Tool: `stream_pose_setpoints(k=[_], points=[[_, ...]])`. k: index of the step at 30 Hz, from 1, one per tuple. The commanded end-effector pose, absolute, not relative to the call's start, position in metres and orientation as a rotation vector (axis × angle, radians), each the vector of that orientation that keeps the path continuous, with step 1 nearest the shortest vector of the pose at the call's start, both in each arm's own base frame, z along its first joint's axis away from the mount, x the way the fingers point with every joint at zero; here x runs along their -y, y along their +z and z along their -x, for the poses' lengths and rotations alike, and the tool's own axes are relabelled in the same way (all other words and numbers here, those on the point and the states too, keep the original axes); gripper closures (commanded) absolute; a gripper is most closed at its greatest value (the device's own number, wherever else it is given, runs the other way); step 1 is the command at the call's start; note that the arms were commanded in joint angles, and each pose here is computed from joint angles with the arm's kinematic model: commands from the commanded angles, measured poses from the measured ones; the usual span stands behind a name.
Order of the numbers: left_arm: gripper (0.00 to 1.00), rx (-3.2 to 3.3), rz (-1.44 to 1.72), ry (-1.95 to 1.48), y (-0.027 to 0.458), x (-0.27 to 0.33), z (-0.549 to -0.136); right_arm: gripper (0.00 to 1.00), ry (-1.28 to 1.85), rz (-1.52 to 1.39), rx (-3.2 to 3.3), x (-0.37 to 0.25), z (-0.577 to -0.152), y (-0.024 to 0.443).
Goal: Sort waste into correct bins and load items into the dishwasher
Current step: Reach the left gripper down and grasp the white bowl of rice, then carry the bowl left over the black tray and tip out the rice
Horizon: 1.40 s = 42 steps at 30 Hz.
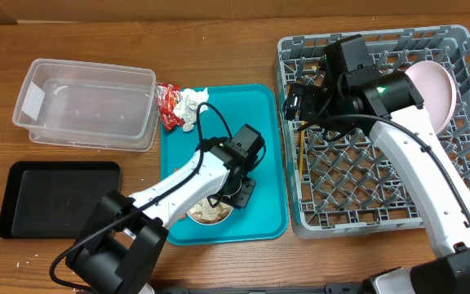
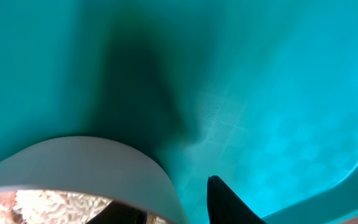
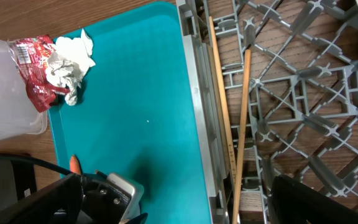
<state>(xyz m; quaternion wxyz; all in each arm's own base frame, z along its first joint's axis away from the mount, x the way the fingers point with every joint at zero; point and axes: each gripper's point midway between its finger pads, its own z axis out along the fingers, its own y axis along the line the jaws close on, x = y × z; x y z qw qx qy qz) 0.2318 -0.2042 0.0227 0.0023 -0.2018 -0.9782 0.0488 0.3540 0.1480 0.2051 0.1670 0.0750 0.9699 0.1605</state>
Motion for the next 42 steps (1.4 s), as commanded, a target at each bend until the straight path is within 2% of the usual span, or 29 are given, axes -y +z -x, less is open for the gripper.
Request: stream_pose_setpoints(k=[1, 2, 7, 12, 24, 28, 33, 39, 42], points=[[0.68, 3.046, 0.637, 0.115, 0.012, 0.199, -0.226, 0.00, 0.458, -0.218, -2.745, -0.148, -0.357, 0.209], [0.69, 3.046, 0.638, 0.114, 0.012, 0.199, -0.226, 0.00, 0.458, -0.218, -2.745, -0.148, -0.357, 0.209], [0.96, 3.049, 0.653, 0.117, 0.012, 0.200, -0.228, 0.00, 0.458, -0.218, -2.745, -0.149, -0.357, 0.209], [0.94, 3.092, 0.685, -0.061, 0.012, 0.182, -0.239, 0.00, 0.458, -0.218, -2.745, -0.149, -0.357, 0.209], [0.96, 3.089, 0.664, -0.075, 0.023, 0.181, -0.243, 0.00, 0.504, -0.208, -2.761, -0.154, -0.353, 0.209], [0.96, 3.118, 0.505, -0.084, 0.063, 0.171, -0.257, 0.00, 0.505, -0.207, -2.758, -0.154, -0.354, 0.209], [0.96, 3.222, 0.297, 0.108, 0.122, 0.154, -0.278, 0.00, 0.501, -0.210, -2.768, -0.153, -0.352, 0.208], [0.96, 3.341, -0.106, 0.212, 0.177, 0.077, -0.282, 0.00, 0.496, -0.212, -2.779, -0.153, -0.349, 0.207], [0.96, 3.379, -0.277, 0.441, 0.202, 0.047, -0.282, 0.00, 0.498, -0.211, -2.775, -0.153, -0.350, 0.208]])
